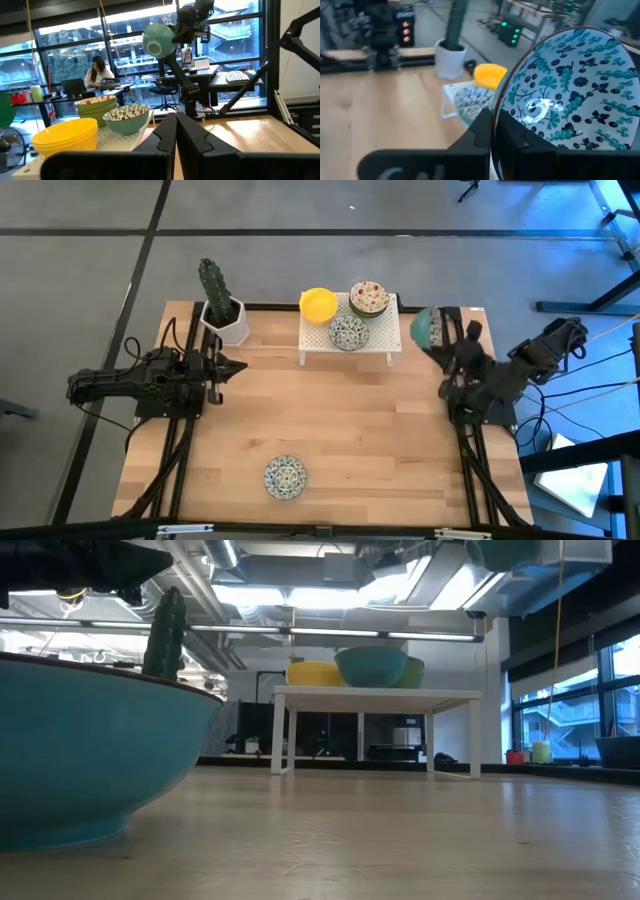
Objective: Pick & Place Mini bowls
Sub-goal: Stack the top blue bowl on top of the blue bowl on the shelf
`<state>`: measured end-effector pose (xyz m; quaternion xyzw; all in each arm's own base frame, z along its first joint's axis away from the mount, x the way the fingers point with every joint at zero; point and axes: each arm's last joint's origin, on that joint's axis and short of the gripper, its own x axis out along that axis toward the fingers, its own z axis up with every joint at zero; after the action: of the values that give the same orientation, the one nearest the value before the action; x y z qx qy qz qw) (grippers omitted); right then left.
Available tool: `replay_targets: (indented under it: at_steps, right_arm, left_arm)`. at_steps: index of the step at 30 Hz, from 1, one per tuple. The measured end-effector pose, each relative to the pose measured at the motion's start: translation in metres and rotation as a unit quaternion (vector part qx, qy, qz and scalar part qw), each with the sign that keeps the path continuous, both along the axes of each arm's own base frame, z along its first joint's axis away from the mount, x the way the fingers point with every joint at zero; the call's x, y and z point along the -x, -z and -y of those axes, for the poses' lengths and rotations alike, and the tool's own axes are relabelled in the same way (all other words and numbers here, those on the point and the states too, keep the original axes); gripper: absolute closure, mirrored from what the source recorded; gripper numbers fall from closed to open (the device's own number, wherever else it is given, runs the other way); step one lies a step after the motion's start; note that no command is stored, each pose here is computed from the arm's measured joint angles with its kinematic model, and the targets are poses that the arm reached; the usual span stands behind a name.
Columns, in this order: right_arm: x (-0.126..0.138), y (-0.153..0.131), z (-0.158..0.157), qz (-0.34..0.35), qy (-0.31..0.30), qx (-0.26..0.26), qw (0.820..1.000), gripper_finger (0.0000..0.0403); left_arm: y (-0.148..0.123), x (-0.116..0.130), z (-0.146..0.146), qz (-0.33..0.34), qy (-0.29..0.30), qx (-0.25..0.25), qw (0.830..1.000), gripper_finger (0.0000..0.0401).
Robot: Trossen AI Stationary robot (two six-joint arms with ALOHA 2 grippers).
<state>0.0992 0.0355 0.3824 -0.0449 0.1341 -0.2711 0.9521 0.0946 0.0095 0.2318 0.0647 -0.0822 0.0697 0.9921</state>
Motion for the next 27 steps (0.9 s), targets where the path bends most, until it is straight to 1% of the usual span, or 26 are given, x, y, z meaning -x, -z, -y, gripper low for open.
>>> replay_targets:
  at_steps: [2, 6, 11, 15, 19, 21, 25, 27]
  right_arm:
    - [-0.003, -0.007, 0.004, 0.001, 0.012, 0.002, 1.000, 0.0390]
    - [-0.015, -0.023, 0.011, -0.019, 0.031, 0.015, 0.999, 0.0390]
    - [-0.043, -0.038, 0.022, -0.064, 0.039, 0.020, 0.997, 0.0390]
    - [-0.077, -0.042, 0.035, -0.110, 0.023, 0.009, 0.994, 0.0390]
    - [-0.117, -0.040, 0.048, -0.162, -0.005, -0.002, 0.987, 0.0390]
    - [-0.137, -0.039, 0.055, -0.178, -0.019, 0.002, 0.984, 0.0390]
    - [-0.180, -0.026, 0.069, -0.241, -0.053, 0.012, 0.969, 0.0390]
    - [-0.197, -0.023, 0.077, -0.267, -0.063, 0.018, 0.961, 0.0390]
  left_arm:
    - [0.000, 0.000, 0.000, -0.001, 0.000, 0.003, 1.000, 0.0394]
    - [0.001, 0.000, 0.000, -0.003, 0.001, 0.005, 1.000, 0.0390]
    - [0.001, 0.000, 0.000, -0.004, 0.000, 0.005, 1.000, 0.0389]
    - [0.001, 0.000, 0.000, -0.003, 0.000, 0.005, 1.000, 0.0391]
    - [0.001, 0.000, 0.000, -0.003, -0.004, 0.005, 1.000, 0.0389]
    - [0.001, 0.000, -0.001, -0.003, -0.011, 0.006, 1.000, 0.0388]
    - [0.001, 0.000, -0.001, -0.004, -0.014, 0.008, 1.000, 0.0391]
    - [0.002, 0.000, -0.001, -0.010, -0.013, 0.009, 1.000, 0.0393]
